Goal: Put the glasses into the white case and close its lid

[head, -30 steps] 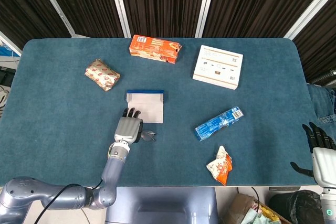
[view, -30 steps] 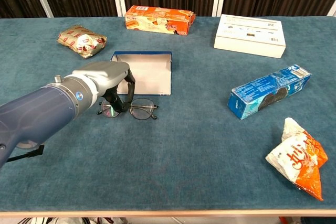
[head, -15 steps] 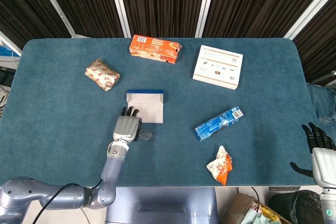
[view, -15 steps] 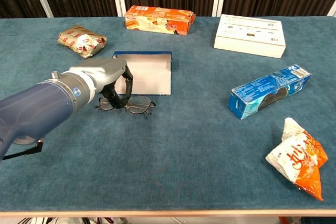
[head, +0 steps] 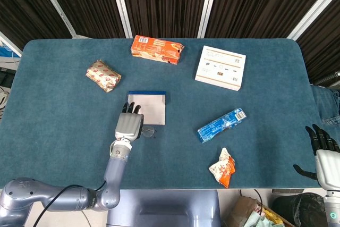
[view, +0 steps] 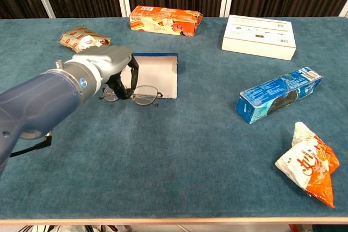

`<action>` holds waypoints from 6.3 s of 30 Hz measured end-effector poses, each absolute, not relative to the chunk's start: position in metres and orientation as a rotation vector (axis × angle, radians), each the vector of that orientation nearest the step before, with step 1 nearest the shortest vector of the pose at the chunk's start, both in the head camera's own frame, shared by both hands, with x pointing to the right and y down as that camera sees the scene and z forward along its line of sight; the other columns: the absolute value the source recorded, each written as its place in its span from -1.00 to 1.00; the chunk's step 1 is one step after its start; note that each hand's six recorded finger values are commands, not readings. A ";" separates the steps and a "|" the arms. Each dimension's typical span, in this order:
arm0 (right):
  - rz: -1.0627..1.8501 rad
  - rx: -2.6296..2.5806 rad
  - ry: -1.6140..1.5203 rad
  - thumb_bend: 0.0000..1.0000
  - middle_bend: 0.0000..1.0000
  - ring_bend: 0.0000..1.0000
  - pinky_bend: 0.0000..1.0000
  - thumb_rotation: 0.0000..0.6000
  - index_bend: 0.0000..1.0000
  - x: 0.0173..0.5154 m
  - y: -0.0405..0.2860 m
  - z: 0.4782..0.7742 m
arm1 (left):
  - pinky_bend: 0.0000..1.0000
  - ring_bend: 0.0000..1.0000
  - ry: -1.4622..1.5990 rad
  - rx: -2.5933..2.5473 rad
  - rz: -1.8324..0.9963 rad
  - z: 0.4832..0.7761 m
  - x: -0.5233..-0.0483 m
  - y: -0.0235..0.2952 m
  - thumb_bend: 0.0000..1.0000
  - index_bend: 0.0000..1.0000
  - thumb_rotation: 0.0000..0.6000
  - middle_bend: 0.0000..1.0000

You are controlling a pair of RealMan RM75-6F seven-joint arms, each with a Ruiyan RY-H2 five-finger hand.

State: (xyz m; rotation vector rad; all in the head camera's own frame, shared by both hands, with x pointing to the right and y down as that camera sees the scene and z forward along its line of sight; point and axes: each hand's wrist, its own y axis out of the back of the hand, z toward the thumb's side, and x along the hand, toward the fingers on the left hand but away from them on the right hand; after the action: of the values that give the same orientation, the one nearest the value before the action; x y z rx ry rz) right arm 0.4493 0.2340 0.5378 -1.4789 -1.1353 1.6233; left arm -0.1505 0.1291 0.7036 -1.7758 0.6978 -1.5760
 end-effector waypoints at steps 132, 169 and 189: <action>1.676 -1.481 -1.151 -0.62 -0.98 -0.84 -0.68 1.00 -0.91 0.455 0.236 0.539 | 0.69 0.74 0.775 -2.010 -1.605 0.724 -0.163 0.137 0.09 -1.00 1.00 0.68; 1.676 -1.482 -1.150 -0.61 -0.98 -0.84 -0.68 1.00 -0.91 0.455 0.236 0.539 | 0.69 0.74 0.795 -1.943 -1.639 0.753 -0.148 0.129 0.09 -1.00 1.00 0.68; 1.678 -1.481 -1.153 -0.61 -0.98 -0.84 -0.68 1.00 -0.91 0.455 0.236 0.539 | 0.69 0.74 0.800 -1.923 -1.656 0.756 -0.151 0.126 0.09 -1.00 1.00 0.68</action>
State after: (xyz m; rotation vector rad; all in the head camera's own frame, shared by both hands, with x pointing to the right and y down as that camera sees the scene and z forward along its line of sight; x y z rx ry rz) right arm 0.4554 0.2360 0.5390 -1.4806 -1.1532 1.6781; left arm -0.1506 0.1264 0.7564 -1.9235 0.7999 -1.6561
